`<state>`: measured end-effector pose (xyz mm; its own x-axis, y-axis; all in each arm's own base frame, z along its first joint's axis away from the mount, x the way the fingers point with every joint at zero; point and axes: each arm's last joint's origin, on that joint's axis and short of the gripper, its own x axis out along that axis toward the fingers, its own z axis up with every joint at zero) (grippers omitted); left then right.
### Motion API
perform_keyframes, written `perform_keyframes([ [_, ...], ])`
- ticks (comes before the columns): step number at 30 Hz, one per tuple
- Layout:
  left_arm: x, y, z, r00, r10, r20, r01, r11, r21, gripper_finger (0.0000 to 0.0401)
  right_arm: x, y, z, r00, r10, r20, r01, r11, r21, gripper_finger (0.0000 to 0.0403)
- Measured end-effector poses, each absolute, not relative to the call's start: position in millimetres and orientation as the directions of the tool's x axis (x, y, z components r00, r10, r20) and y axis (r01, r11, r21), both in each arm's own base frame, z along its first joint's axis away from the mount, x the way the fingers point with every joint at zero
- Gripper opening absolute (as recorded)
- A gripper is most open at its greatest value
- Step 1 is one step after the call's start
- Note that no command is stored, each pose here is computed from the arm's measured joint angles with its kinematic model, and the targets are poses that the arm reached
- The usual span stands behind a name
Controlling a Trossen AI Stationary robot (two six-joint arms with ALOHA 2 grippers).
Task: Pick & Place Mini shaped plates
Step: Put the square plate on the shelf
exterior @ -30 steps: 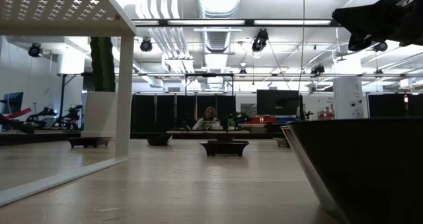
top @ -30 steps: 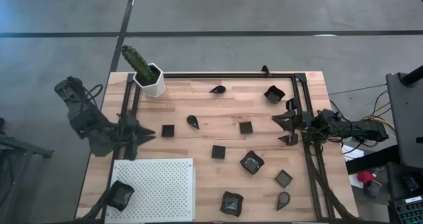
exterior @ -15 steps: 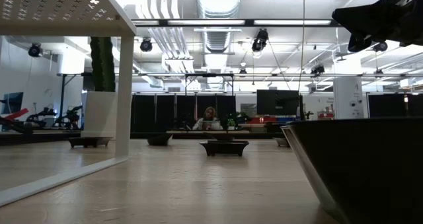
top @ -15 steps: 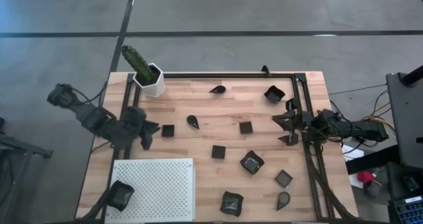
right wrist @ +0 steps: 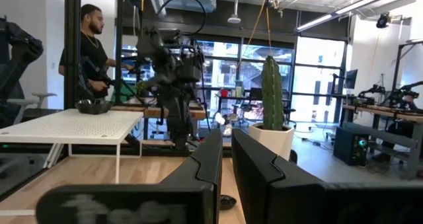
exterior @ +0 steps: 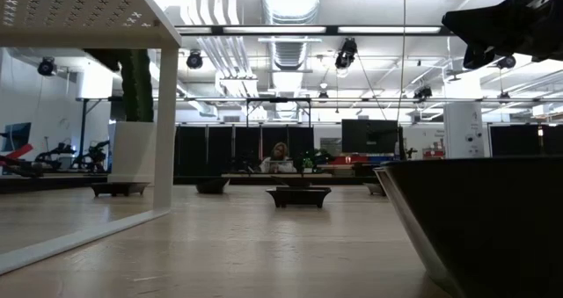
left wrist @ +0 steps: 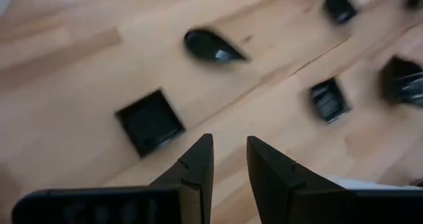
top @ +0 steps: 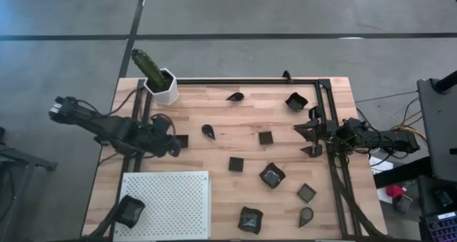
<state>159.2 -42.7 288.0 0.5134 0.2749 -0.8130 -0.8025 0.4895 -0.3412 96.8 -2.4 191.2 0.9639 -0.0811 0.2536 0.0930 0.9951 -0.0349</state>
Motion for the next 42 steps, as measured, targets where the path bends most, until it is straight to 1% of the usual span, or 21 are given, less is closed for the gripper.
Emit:
perform_keyframes([
  [3,168,-41,279,0.449,0.291,-0.845,-0.847,0.441,-0.298,0.0084,97,-2,191,0.964,-0.081,0.254,0.093,0.995,-0.033,0.0034],
  [11,184,-35,257,0.264,0.278,-0.923,-0.917,0.369,-0.151,0.0084,97,-2,191,0.964,-0.081,0.254,0.092,0.995,-0.030,0.0034],
  [16,186,-29,243,0.196,0.292,-0.936,-0.938,0.334,-0.092,0.0082,97,-2,191,0.964,-0.081,0.253,0.091,0.995,-0.030,0.0034],
  [22,178,-17,224,0.122,0.297,-0.947,-0.964,0.263,-0.041,0.0081,97,-2,191,0.964,-0.081,0.253,0.091,0.995,-0.031,0.0034],
  [24,176,-15,218,0.116,0.289,-0.950,-0.968,0.249,-0.043,0.0081,97,-2,191,0.964,-0.080,0.252,0.091,0.995,-0.031,0.0034],
  [31,174,-13,200,0.188,0.243,-0.952,-0.962,0.243,-0.128,0.0081,97,-2,191,0.965,-0.081,0.251,0.091,0.995,-0.031,0.0034],
  [39,173,-13,176,0.252,0.229,-0.940,-0.950,0.242,-0.196,0.0081,97,-2,191,0.965,-0.081,0.251,0.091,0.995,-0.031,0.0034],
  [42,170,-13,169,0.243,0.229,-0.943,-0.953,0.238,-0.188,0.0081,97,-2,191,0.965,-0.080,0.251,0.091,0.995,-0.031,0.0034],
])
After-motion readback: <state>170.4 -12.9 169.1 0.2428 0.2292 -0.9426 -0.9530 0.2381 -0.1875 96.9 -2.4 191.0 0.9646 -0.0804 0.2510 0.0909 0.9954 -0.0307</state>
